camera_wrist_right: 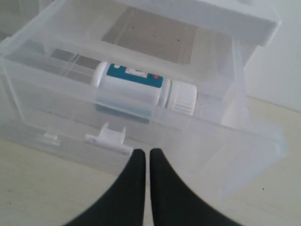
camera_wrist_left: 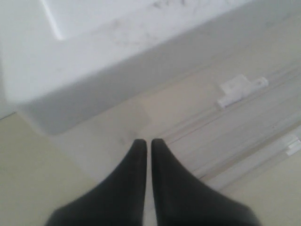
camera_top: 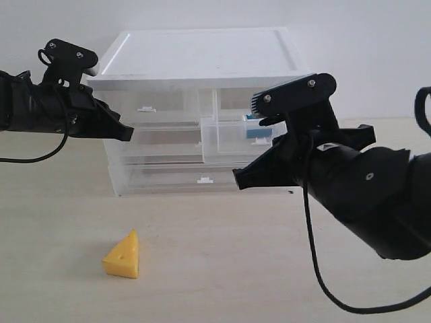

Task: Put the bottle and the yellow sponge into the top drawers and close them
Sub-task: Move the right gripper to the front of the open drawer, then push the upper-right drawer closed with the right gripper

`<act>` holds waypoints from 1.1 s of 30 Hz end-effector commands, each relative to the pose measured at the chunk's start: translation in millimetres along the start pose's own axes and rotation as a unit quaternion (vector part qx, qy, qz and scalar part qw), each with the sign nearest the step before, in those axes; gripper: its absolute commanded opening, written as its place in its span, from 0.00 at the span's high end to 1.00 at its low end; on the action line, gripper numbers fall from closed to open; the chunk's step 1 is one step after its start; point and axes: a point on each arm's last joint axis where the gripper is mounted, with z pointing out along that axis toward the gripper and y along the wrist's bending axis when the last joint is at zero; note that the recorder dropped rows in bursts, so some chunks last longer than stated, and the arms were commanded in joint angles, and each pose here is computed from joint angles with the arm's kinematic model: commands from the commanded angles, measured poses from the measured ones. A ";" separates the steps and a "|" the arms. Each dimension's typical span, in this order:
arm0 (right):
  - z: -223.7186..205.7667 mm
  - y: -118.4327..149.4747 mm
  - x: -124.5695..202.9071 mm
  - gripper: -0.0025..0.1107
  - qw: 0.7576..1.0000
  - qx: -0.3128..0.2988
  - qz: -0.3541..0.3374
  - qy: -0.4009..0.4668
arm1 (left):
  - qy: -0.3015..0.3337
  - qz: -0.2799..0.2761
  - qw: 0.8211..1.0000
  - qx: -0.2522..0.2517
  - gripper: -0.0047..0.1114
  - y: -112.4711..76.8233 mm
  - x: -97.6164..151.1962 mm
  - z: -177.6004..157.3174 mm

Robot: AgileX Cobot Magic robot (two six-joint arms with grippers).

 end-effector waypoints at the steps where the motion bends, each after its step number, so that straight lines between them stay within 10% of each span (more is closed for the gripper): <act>1: 5.7 0.5 1.0 0.98 1.000 0.016 -0.009 -0.016 | -0.005 -0.003 1.000 -0.008 0.93 3.1 -3.8 -1.6; 33: 52.4 -9.8 -24.1 0.98 0.999 0.010 0.011 -0.037 | -0.032 0.000 0.999 -0.007 0.93 3.3 -17.7 -16.9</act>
